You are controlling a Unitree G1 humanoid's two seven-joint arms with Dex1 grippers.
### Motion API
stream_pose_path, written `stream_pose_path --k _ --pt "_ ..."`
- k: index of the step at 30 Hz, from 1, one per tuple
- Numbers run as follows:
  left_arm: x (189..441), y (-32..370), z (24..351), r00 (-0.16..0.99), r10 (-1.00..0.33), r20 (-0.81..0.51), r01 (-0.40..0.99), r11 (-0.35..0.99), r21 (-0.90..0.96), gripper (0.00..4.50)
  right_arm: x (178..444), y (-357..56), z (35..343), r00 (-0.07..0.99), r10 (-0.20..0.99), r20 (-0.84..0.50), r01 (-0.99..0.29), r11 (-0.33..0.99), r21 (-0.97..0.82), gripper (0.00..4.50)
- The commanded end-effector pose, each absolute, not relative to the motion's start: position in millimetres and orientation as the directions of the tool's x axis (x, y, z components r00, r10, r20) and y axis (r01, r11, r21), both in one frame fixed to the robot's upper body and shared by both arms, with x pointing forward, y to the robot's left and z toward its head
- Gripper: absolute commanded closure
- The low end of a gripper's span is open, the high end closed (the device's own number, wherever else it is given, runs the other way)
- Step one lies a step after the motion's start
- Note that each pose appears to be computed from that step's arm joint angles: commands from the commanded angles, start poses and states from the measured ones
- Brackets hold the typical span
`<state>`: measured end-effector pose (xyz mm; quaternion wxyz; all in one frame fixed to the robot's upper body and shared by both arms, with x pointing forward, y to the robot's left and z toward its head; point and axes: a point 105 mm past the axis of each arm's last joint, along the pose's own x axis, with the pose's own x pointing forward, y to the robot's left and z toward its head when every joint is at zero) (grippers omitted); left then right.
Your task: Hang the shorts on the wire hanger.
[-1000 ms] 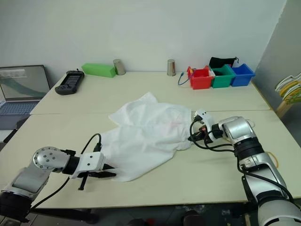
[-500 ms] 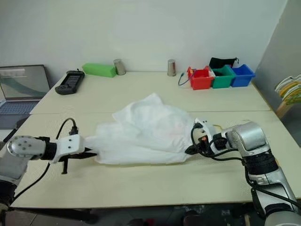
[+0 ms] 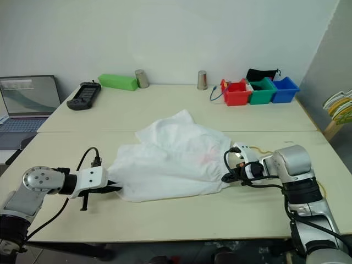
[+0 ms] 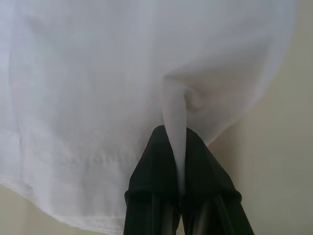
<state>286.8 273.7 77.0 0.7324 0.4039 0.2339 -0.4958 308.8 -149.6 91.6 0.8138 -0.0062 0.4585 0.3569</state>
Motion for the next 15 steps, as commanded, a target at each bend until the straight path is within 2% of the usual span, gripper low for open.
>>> stream_pose_path --k 1,3,4,5,7,8,10,12,15 --pt "293.5 285.8 110.2 0.478 -0.529 -0.701 0.878 0.259 0.404 3.73 321.1 -157.2 119.0 0.451 0.519 -0.726 -0.736 0.677 0.027 2.28" --pt "288.5 289.0 121.5 0.485 -0.534 -0.693 0.875 0.289 0.389 3.25 323.3 -159.5 135.3 0.488 0.520 -0.701 -0.795 0.597 -0.110 1.76" --pt "285.2 289.8 125.5 0.481 -0.536 -0.694 0.877 0.295 0.380 3.05 322.9 -159.5 141.8 0.497 0.526 -0.690 -0.817 0.551 -0.168 1.75" --pt "279.9 288.1 132.2 0.481 -0.554 -0.680 0.877 0.320 0.359 2.71 322.0 -157.4 152.4 0.519 0.540 -0.662 -0.846 0.437 -0.306 1.75" --pt "268.6 283.6 137.8 0.465 -0.580 -0.669 0.884 0.339 0.321 2.44 312.3 -147.4 161.7 0.496 0.595 -0.632 -0.861 0.242 -0.448 1.75" --pt "260.4 280.6 136.7 0.445 -0.591 -0.673 0.894 0.339 0.294 2.18 303.4 -140.9 161.4 0.454 0.632 -0.628 -0.871 0.164 -0.464 1.75" --pt "245.5 276.1 130.1 0.398 -0.600 -0.694 0.914 0.329 0.239 1.88 291.8 -133.2 155.9 0.388 0.677 -0.626 -0.890 0.098 -0.445 1.75" --pt "230.1 270.8 121.5 0.343 -0.616 -0.709 0.930 0.330 0.164 1.88 283.0 -129.7 140.9 0.335 0.679 -0.653 -0.892 0.006 -0.452 1.75" --pt "230.8 266.2 108.6 0.366 -0.607 -0.706 0.921 0.346 0.180 1.88 276.4 -119.2 122.8 0.275 0.695 -0.664 -0.908 -0.038 -0.416 1.75"
